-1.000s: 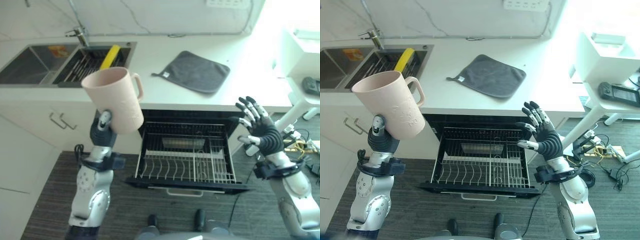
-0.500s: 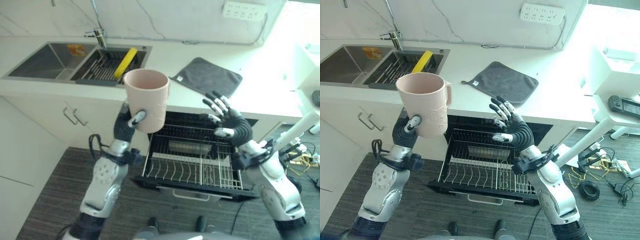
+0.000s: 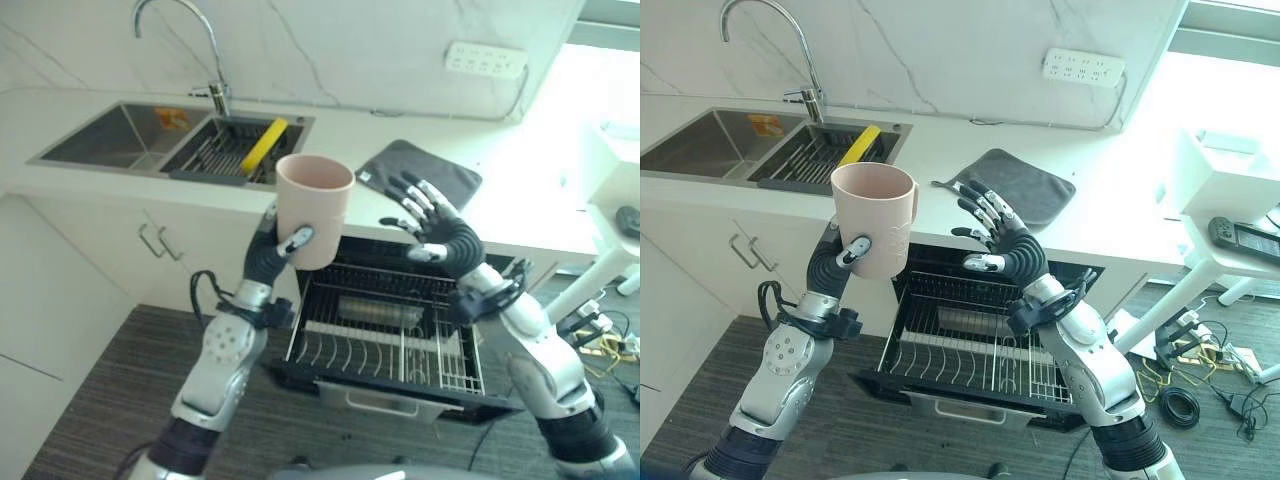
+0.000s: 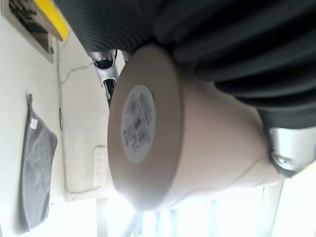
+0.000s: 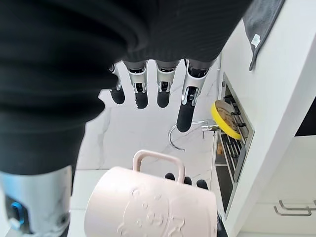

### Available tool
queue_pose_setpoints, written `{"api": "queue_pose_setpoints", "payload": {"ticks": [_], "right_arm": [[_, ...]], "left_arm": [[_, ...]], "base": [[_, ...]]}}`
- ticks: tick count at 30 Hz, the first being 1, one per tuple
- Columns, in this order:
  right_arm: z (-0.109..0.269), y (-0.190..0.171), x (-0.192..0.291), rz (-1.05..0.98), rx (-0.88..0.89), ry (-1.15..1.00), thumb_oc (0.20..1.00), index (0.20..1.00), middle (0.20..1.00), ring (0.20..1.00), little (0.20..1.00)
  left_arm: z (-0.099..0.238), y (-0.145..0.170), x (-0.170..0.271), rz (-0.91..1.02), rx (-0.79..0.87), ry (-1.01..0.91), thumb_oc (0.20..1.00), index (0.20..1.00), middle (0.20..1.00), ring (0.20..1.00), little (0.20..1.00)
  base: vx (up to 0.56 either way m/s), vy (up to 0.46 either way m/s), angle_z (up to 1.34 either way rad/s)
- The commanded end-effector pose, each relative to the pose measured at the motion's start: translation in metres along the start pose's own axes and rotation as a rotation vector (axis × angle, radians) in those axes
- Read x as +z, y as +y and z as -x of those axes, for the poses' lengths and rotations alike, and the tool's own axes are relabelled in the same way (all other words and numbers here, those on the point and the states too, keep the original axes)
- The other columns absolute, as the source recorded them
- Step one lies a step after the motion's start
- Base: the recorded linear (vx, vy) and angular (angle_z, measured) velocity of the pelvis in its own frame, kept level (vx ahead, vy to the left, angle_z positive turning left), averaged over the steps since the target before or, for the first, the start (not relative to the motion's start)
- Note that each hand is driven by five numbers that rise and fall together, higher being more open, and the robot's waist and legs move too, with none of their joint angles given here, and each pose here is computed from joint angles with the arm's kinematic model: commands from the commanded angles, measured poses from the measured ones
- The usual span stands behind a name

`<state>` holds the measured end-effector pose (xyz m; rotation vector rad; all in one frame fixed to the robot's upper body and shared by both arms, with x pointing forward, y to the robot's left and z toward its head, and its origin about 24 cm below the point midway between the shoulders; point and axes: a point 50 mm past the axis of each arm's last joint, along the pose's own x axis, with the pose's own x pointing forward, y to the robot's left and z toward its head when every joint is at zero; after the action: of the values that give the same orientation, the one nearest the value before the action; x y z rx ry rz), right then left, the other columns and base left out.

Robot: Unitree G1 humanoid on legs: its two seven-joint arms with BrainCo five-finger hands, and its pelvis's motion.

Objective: Place the dishes in the dishwasher.

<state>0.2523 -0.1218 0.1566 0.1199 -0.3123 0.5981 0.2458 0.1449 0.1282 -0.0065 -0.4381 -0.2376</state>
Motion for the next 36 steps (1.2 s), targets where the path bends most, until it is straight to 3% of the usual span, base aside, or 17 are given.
{"api": "queue_pose_setpoints", "payload": {"ticks": [1, 10, 36], "right_arm": [[-0.015, 0.004, 0.018, -0.003, 0.019, -0.092, 1.0, 1.0, 1.0, 1.0, 1.0], [-0.023, 0.009, 0.022, 0.03, 0.037, -0.105, 1.0, 1.0, 1.0, 1.0, 1.0], [-0.04, 0.015, 0.039, 0.143, 0.071, -0.171, 1.0, 1.0, 1.0, 1.0, 1.0]], "left_arm": [[-0.018, -0.009, 0.017, 0.001, -0.064, -0.128, 0.2, 0.2, 0.2, 0.2, 0.2], [-0.025, -0.014, 0.019, -0.16, -0.067, -0.164, 0.2, 0.2, 0.2, 0.2, 0.2], [-0.022, -0.04, 0.009, -0.075, -0.266, -0.096, 0.2, 0.2, 0.2, 0.2, 0.2]], "base": [[0.0, 0.0, 0.0], [0.0, 0.0, 0.0], [0.0, 0.0, 0.0]]}}
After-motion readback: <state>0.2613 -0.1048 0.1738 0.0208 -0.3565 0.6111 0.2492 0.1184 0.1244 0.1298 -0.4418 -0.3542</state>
